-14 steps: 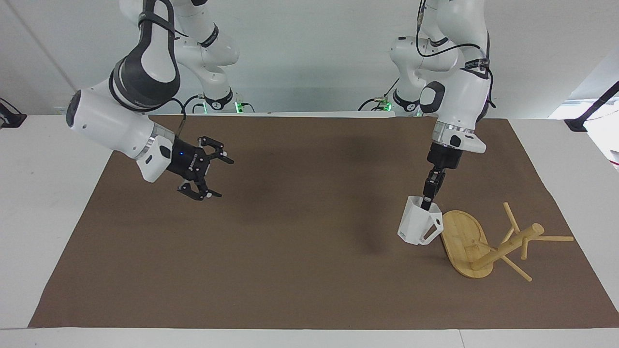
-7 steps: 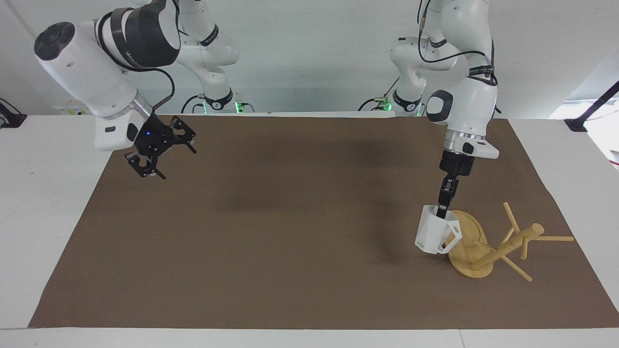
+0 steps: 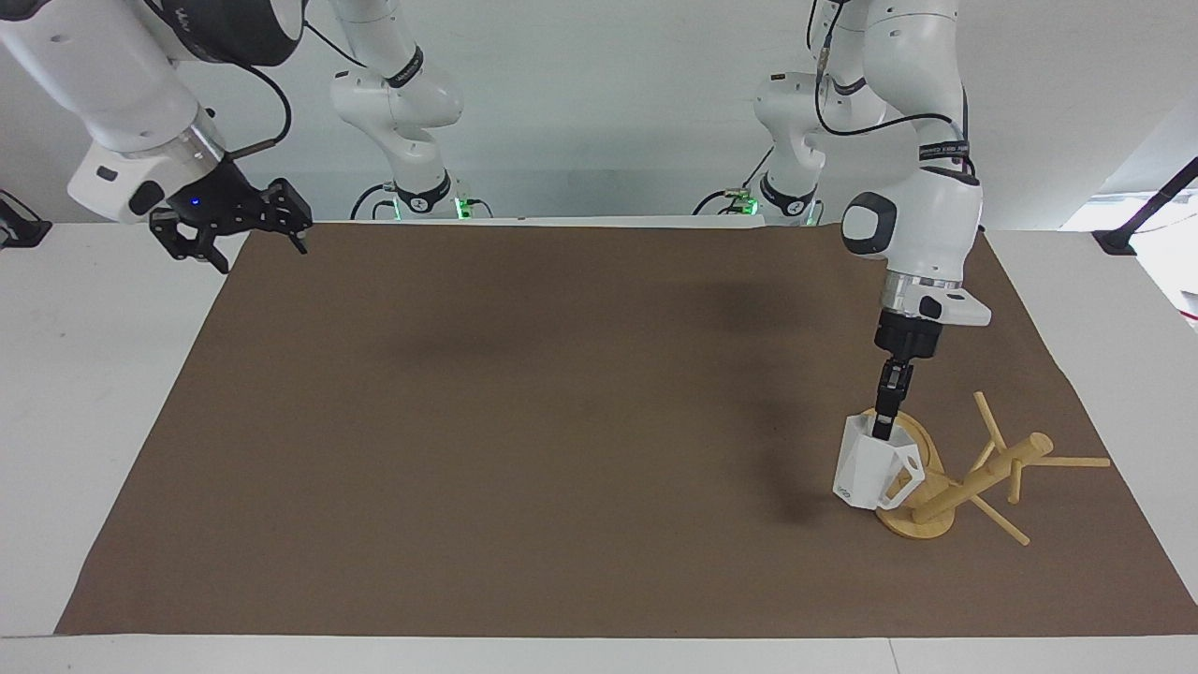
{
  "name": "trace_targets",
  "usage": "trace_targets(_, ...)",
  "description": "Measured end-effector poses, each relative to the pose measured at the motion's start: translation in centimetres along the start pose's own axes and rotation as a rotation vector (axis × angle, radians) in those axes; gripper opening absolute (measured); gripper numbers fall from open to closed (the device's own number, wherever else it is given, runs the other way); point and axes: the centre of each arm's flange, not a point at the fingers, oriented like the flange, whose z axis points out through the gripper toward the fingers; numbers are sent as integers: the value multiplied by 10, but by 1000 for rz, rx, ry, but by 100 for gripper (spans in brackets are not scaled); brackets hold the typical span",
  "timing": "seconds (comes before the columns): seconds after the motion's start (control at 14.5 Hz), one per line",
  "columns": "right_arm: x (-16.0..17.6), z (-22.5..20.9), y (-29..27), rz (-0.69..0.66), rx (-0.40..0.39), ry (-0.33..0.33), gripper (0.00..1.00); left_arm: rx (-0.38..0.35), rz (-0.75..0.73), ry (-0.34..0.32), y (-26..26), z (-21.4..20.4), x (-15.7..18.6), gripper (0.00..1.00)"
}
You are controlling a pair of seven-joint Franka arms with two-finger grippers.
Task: Hang cup on rack
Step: 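Carry the cup to the rack with the left gripper while the right retracts, then lower the cup's handle onto a rack peg with the left gripper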
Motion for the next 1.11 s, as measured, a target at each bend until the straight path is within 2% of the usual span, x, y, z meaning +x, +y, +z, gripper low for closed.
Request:
trace_targets(0.41,-20,-5,-14,138,-7,-20,100,3,-11,9,-4,-1,7,4)
trace_targets(0.62,-31,2,-7,160,1,-34,100,7,-15,9,-6,0,9,4)
trace_targets(1.11,-23,25,-6,162,10,-73,100,14,43,8,-11,2,10,4)
